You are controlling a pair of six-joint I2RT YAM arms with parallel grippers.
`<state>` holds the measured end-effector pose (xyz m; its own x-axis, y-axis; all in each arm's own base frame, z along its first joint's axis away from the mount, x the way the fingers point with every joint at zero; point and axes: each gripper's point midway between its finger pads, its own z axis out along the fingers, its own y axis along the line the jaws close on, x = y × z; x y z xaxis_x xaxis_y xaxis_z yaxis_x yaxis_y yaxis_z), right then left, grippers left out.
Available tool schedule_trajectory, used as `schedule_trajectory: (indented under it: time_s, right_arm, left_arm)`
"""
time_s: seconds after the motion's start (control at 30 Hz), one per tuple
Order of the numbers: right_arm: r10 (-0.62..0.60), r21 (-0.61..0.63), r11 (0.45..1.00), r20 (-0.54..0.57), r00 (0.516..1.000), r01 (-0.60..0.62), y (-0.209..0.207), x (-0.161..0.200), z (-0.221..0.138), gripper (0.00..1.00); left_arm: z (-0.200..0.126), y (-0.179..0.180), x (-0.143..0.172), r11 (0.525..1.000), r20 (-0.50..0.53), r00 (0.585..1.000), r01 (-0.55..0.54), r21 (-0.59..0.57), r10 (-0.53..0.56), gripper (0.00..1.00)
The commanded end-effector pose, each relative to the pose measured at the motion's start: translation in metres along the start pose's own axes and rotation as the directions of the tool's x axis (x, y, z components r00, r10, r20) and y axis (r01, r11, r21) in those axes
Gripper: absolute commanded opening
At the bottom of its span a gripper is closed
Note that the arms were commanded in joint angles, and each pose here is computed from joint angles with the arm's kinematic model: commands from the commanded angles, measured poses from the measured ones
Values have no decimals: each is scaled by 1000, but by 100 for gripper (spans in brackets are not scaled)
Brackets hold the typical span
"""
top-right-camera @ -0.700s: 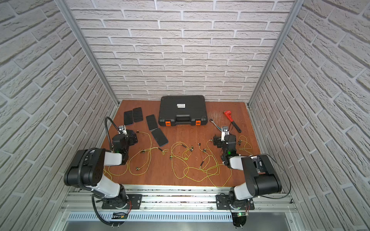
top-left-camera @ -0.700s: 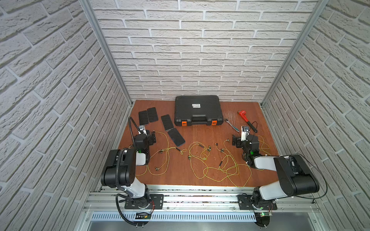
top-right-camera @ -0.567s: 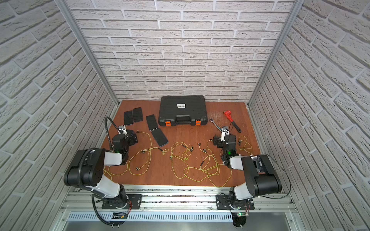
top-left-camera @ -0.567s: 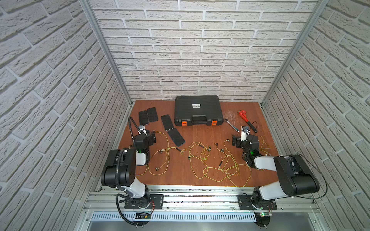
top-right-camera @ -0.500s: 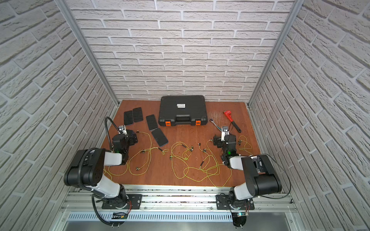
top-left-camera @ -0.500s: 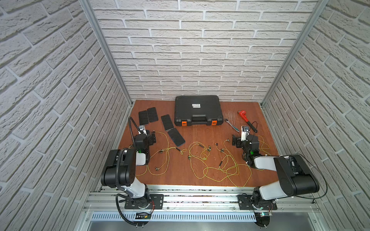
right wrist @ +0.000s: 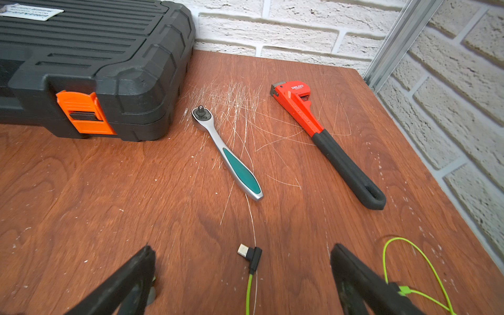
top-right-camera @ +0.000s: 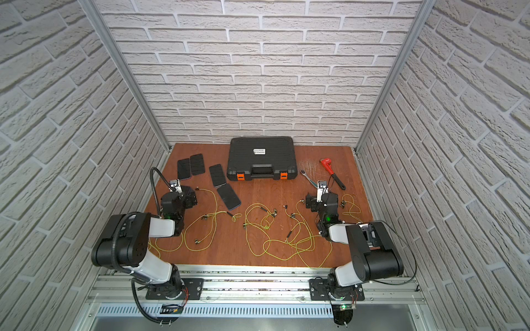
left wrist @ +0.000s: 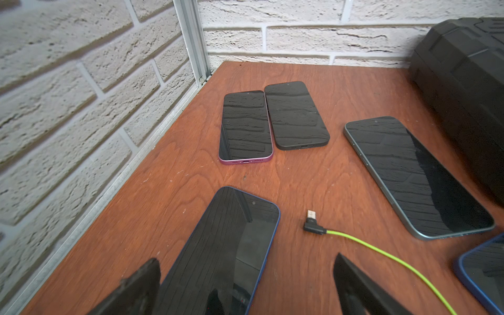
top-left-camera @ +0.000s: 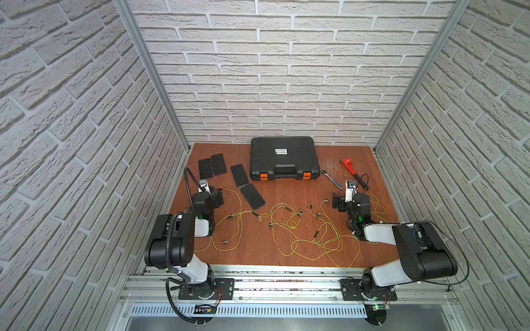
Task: Plug wired earphones into phones
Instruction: Pick up the wired earphone from the center of the board.
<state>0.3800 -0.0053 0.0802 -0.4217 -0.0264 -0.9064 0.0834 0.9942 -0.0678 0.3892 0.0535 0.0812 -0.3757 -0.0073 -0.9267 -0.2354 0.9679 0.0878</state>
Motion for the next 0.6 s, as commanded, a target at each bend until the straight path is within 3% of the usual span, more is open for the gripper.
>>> schedule_trajectory:
  time_s: [0.0,0.27,0.33,0.47,0.57]
  right_arm:
    - [23,-8,1000,47,999,-22,1,-17,1,100]
    - [34,-20,999,47,998,-33,0,-17,0,100]
    - [57,5,998,89,994,-57,-7,-35,-5,100]
    - [35,23,999,-142,989,-32,-19,-59,-22,100]
    - [59,94,995,-324,944,-30,-33,-52,-43,100]
  left_arm:
    - [-1,-1,-10,1000,46,999,4,8,-5,98]
    - [0,1,-10,1000,39,999,16,21,-16,98]
    - [-2,4,-14,1000,45,999,23,5,-24,98]
    - [-27,21,-53,996,65,997,50,-69,-45,98]
    - [-51,29,-93,987,102,989,115,-115,-103,98]
